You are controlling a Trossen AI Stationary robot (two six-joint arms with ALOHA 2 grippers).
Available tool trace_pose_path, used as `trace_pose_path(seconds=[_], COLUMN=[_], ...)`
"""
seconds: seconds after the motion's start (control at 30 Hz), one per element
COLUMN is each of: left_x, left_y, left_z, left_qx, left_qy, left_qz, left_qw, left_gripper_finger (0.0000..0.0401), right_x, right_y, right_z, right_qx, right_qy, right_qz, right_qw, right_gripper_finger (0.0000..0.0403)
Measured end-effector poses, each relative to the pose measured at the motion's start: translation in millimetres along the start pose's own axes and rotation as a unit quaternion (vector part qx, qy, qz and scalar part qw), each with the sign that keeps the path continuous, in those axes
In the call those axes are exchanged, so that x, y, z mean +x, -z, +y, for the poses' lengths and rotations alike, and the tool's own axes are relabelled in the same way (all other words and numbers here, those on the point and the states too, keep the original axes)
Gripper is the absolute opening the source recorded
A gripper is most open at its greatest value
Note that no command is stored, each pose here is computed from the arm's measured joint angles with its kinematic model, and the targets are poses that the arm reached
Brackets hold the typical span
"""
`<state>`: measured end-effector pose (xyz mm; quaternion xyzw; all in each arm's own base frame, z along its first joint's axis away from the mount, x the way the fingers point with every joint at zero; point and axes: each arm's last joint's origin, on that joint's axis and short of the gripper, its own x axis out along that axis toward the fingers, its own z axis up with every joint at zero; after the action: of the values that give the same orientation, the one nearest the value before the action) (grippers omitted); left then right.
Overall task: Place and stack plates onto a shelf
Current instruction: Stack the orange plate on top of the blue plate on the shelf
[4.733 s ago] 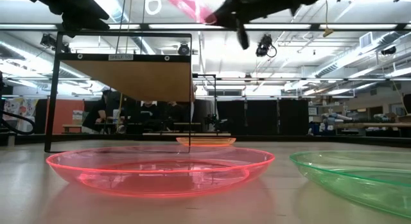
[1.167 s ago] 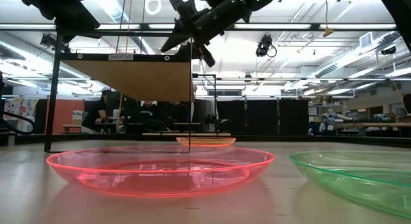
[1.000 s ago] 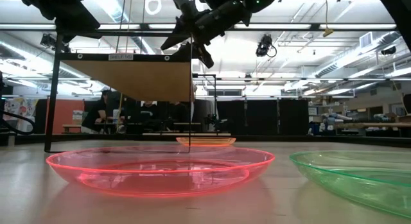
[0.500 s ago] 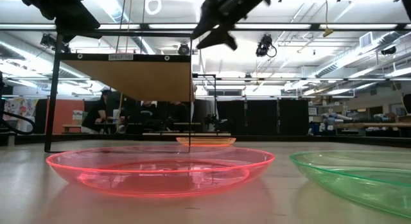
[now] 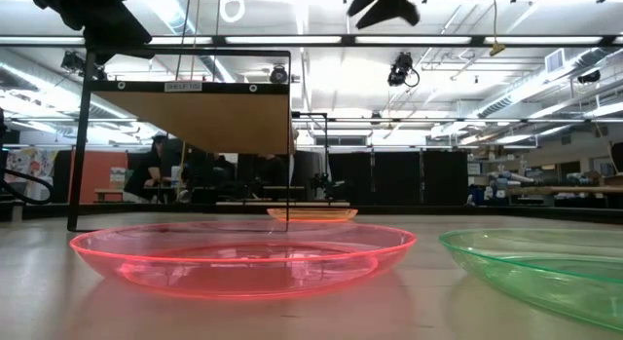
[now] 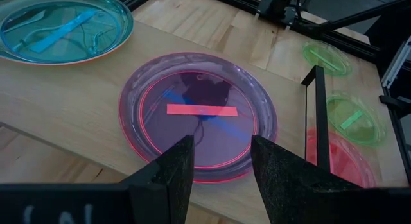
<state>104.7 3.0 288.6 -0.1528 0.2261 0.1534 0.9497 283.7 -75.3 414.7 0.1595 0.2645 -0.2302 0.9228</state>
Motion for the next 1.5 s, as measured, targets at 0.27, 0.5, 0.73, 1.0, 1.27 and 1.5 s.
trace_pose_path(seconds=[0.27, 0.5, 0.73, 1.0, 1.27, 1.5], left_x=[0, 0, 0, 0, 0, 0], left_y=[0, 0, 0, 0, 0, 0], left_z=[0, 0, 0, 0, 0, 0], left_qx=[0.000, 0.000, 0.000, 0.000, 0.000, 0.000], left_qy=[0.000, 0.000, 0.000, 0.000, 0.000, 0.000], left_qz=[0.000, 0.000, 0.000, 0.000, 0.000, 0.000], left_qw=[1.000, 1.000, 1.000, 1.000, 1.000, 1.000], left_gripper_finger=[0.0160, 0.0160, 0.0160, 0.0160, 0.0160, 0.0160], right_x=[-24, -31, -22, 19, 76, 131], right_y=[31, 66, 95, 110, 117, 132], right_z=[-12, -27, -48, -74, -107, -126], right_qx=[0.014, 0.046, 0.083, 0.121, 0.163, 0.201], right_qy=[0.026, 0.068, 0.107, 0.116, 0.083, 0.058], right_qz=[-0.001, 0.004, 0.028, 0.007, -0.008, 0.025], right_qw=[1.000, 0.997, 0.990, 0.986, 0.983, 0.977], right_gripper_finger=[0.0165, 0.0165, 0.0165, 0.0165, 0.0165, 0.0165])
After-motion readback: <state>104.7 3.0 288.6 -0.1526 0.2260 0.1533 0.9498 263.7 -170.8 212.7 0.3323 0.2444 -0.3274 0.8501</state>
